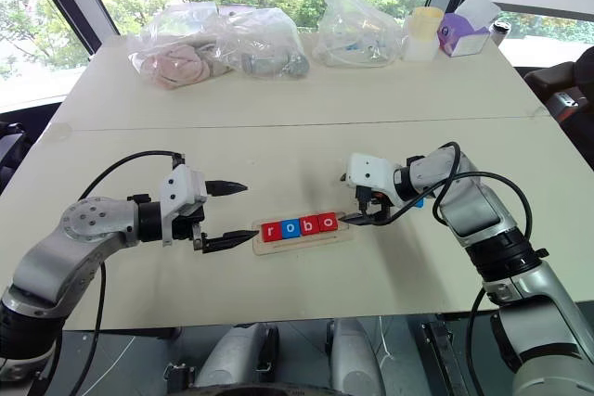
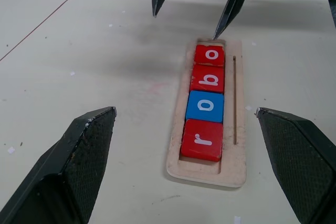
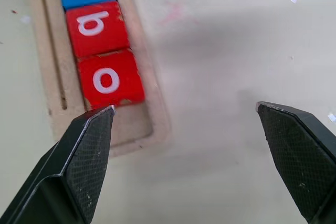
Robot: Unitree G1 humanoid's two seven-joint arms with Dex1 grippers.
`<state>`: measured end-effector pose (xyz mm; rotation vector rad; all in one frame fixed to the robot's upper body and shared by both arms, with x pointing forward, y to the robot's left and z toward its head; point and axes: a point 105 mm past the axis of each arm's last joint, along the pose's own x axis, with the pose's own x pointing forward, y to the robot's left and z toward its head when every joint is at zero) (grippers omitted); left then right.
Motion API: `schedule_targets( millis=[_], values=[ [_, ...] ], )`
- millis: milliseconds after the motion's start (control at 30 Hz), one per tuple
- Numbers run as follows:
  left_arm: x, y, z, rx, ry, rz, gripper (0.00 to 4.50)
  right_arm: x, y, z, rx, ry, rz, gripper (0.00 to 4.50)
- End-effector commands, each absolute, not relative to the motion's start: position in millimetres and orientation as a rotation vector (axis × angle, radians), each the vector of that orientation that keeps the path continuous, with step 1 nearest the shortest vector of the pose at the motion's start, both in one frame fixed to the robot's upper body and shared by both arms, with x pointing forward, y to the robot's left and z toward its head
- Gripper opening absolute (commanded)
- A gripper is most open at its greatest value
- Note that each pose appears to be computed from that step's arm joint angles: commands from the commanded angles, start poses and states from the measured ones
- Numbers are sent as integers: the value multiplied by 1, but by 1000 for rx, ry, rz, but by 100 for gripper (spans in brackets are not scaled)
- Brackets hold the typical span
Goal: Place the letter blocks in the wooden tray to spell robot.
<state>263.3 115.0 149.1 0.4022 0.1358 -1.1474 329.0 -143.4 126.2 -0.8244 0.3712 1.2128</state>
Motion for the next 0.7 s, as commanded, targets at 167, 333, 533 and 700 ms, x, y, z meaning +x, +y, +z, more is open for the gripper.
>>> schedule_targets(
  millis=[167, 333, 533, 700],
  values=[
    [262, 114, 159, 431, 98, -1155, 450, 332, -141, 125, -849, 341, 1213, 444],
    [261, 113, 159, 432, 97, -1155, 450, 330, -133, 122, -844, 331, 1236, 444],
    [261, 113, 159, 430, 98, -1155, 450, 328, -122, 123, -837, 311, 1262, 444],
    [261, 112, 159, 427, 97, -1152, 450, 328, -123, 124, -847, 310, 1259, 444]
  ],
)
